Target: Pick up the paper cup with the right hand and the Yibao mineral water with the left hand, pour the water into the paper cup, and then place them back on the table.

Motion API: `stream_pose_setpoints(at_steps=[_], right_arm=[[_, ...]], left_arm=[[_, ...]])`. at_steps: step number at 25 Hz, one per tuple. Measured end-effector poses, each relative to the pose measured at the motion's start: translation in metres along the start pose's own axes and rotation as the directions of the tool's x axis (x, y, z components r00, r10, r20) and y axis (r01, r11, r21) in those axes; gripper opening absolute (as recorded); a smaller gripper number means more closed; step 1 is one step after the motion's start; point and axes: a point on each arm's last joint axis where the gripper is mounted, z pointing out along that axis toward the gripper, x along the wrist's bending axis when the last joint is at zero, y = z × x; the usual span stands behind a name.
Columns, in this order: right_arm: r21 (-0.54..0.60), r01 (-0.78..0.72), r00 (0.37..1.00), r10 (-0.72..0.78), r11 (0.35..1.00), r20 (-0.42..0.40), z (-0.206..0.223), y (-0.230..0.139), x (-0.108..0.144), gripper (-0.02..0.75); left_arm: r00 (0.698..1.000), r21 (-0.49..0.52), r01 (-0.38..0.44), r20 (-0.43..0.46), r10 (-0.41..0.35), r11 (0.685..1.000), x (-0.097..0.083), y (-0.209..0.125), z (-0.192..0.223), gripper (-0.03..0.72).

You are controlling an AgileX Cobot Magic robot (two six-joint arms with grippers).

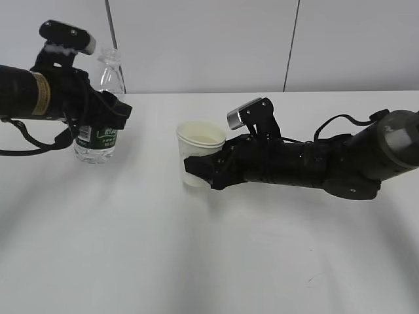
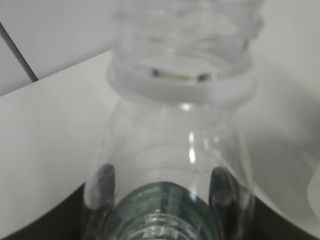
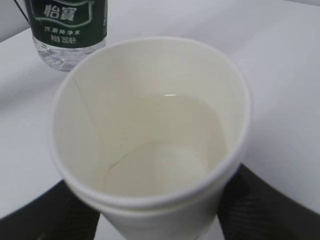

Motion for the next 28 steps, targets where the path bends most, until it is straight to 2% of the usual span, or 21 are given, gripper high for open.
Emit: stream_pose_setpoints(at_steps=[5, 10, 19, 28], right_arm=[[-0.032, -0.018, 0.999, 0.019, 0.999, 0.049, 0.000, 0.003, -0.004, 0.503], [-0.073, -0.022, 0.993, 0.030, 0.997, 0.112, -0.001, 0.007, -0.010, 0.503], [-0.151, 0.022, 0.952, 0.026, 0.988, 0.306, -0.005, 0.014, -0.028, 0.503], [-0.181, 0.003, 0.840, 0.096, 0.983, 0.534, -0.016, 0.015, -0.050, 0.503]], left_arm=[[0.997, -0.079, 0.060, 0.058, -0.056, 0.995, 0.027, -0.003, -0.007, 0.369], [0.994, -0.139, 0.087, 0.072, -0.077, 0.986, 0.042, -0.010, -0.002, 0.369], [0.992, -0.184, 0.101, 0.096, -0.085, 0.978, 0.044, -0.031, 0.028, 0.369], [0.992, -0.217, 0.103, 0.088, -0.086, 0.971, 0.045, -0.040, 0.040, 0.369]])
